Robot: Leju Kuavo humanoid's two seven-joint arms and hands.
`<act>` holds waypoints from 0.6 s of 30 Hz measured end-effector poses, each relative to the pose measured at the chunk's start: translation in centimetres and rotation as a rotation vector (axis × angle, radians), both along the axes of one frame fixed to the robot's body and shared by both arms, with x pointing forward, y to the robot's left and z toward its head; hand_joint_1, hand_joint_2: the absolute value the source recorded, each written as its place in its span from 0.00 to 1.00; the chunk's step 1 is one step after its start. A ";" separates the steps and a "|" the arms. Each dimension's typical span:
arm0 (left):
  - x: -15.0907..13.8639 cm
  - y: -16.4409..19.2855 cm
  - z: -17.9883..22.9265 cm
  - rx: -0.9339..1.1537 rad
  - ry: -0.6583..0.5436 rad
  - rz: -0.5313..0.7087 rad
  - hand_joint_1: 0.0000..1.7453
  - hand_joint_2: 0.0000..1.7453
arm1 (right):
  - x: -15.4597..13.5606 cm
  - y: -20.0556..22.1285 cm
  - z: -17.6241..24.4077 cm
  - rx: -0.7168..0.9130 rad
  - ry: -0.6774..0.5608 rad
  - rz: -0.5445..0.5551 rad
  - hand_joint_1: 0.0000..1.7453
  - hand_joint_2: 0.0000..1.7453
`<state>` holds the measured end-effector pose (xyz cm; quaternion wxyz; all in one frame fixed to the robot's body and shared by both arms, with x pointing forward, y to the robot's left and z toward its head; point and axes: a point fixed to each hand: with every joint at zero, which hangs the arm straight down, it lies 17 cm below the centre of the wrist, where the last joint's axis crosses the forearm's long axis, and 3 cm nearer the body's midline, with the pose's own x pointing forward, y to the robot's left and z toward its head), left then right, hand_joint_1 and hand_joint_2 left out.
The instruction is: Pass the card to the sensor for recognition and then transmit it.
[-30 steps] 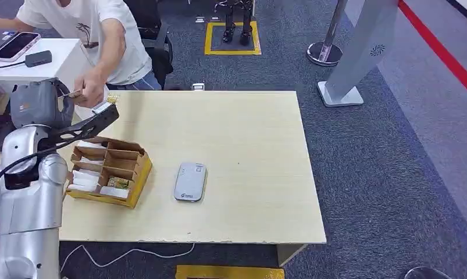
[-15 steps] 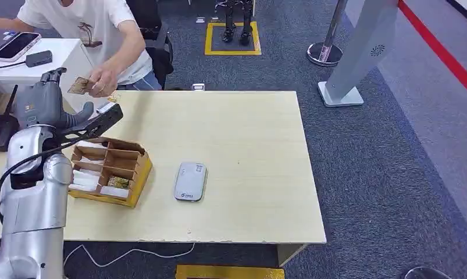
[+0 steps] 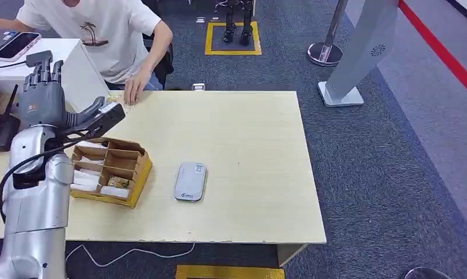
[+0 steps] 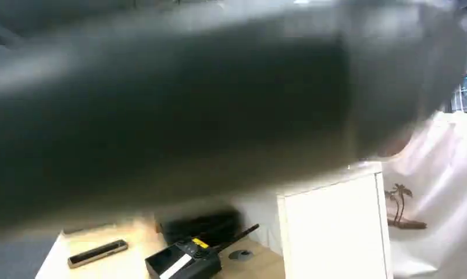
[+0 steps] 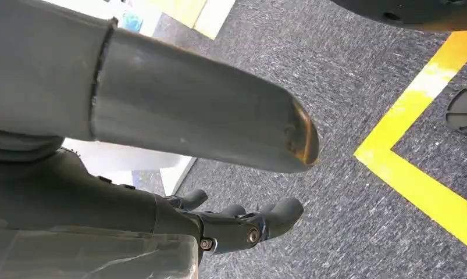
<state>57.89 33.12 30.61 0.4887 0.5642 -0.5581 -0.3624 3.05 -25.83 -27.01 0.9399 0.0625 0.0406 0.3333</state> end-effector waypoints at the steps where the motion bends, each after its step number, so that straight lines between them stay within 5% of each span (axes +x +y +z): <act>1: 0.0 0.0 0.0 -0.001 0.000 -0.001 0.00 0.00 | 0.0 0.0 0.0 0.000 0.000 0.000 0.00 0.00; 11: -0.6 -1.1 -0.4 -0.032 -0.010 -0.052 0.00 0.00 | 0.0 0.0 0.0 -0.001 0.001 -0.002 0.00 0.00; 12: -0.8 -1.4 -0.5 -0.040 -0.016 -0.063 0.00 1.00 | 0.0 0.0 0.0 -0.001 0.002 -0.003 0.00 0.00; 18: -3.7 -5.0 -1.7 -0.136 -0.048 -0.183 0.00 1.00 | -0.2 -0.1 0.0 -0.004 0.010 -0.023 0.00 0.00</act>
